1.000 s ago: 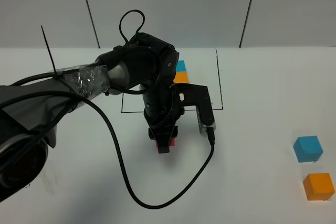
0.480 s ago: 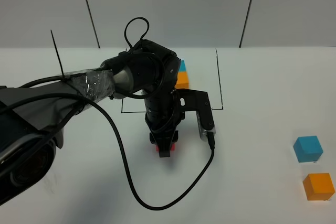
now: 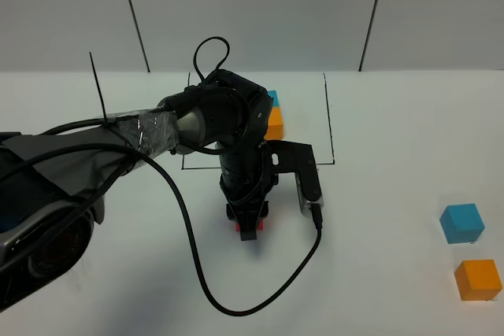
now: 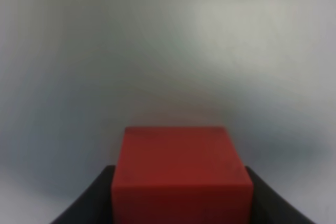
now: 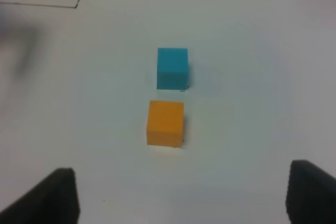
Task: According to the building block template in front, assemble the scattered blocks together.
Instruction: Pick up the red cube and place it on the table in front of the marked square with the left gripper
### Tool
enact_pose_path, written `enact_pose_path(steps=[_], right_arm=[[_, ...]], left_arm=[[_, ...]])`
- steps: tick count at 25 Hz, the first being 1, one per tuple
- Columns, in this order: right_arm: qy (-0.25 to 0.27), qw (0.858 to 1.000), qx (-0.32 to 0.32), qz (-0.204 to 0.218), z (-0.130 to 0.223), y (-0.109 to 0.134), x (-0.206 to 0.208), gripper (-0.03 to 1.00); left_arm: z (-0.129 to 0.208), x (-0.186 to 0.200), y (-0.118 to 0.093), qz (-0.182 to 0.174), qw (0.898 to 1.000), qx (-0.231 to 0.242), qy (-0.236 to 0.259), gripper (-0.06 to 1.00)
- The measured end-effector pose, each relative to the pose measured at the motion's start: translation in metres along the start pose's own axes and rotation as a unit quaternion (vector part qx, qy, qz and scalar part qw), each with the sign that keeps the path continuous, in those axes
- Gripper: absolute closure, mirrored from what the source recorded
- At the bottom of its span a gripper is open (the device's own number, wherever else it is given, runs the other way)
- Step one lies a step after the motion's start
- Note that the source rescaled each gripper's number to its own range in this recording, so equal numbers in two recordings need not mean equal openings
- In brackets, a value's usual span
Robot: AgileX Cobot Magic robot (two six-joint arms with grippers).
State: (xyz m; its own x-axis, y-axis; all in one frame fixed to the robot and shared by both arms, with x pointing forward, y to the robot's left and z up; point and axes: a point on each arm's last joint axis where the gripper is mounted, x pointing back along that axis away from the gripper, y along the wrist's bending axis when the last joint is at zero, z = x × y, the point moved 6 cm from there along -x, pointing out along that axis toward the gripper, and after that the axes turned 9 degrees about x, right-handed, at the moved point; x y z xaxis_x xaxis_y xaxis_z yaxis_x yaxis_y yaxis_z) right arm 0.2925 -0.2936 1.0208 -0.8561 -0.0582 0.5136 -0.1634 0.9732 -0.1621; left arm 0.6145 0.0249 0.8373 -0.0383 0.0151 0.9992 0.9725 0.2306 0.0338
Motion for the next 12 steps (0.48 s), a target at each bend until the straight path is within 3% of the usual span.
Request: enact_pose_path(steps=[12], right_arm=[[0.000, 1.000, 0.000, 0.000, 0.0000, 0.0000, 0.0000, 0.33]], left_arm=[[0.0005, 0.0000, -0.0004, 0.001, 1.000, 0.001, 0.002, 0.94]])
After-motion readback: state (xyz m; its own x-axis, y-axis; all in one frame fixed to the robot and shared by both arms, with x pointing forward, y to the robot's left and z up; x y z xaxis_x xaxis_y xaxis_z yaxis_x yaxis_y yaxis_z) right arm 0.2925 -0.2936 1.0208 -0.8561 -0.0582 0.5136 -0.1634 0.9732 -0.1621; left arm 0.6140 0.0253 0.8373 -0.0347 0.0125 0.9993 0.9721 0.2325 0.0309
